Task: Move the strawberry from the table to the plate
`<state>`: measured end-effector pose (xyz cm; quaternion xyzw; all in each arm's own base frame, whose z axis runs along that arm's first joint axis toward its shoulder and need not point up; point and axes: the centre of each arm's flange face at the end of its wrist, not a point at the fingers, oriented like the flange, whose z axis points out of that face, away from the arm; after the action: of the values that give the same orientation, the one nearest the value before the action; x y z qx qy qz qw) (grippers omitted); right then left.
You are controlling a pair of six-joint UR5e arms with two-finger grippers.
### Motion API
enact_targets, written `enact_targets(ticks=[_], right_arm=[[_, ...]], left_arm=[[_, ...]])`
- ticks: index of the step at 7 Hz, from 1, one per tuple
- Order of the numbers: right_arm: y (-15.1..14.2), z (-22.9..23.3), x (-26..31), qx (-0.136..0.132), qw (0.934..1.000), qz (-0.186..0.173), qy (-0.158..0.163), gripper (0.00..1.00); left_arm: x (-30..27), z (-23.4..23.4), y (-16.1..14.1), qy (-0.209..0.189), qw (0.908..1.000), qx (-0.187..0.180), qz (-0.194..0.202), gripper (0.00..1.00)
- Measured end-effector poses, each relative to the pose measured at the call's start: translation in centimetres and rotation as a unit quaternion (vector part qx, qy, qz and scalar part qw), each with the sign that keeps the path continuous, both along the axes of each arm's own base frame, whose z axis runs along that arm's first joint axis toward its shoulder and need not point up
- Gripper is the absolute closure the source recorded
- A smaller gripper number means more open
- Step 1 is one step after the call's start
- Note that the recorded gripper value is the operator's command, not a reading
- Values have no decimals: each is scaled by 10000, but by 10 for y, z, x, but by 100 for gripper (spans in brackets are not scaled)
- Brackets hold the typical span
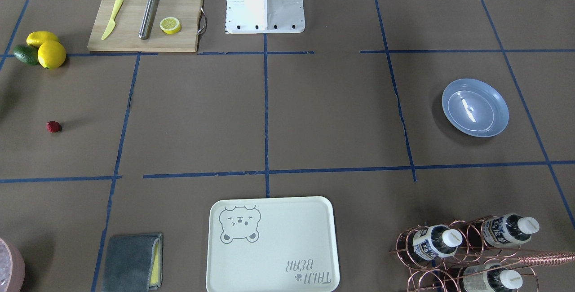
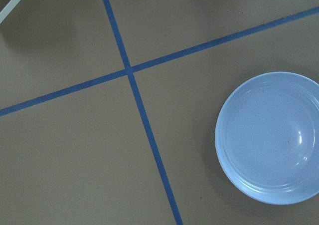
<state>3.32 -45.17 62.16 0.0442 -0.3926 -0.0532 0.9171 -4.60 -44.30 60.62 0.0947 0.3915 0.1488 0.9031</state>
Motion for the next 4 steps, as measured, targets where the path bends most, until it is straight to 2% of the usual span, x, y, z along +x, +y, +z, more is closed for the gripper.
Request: enact_targets(ticks=[4], right_arm=[[2, 1, -4, -106, 9996, 16, -255, 0]], left_arm=[[3, -6, -3, 27, 10000, 22, 31, 0]])
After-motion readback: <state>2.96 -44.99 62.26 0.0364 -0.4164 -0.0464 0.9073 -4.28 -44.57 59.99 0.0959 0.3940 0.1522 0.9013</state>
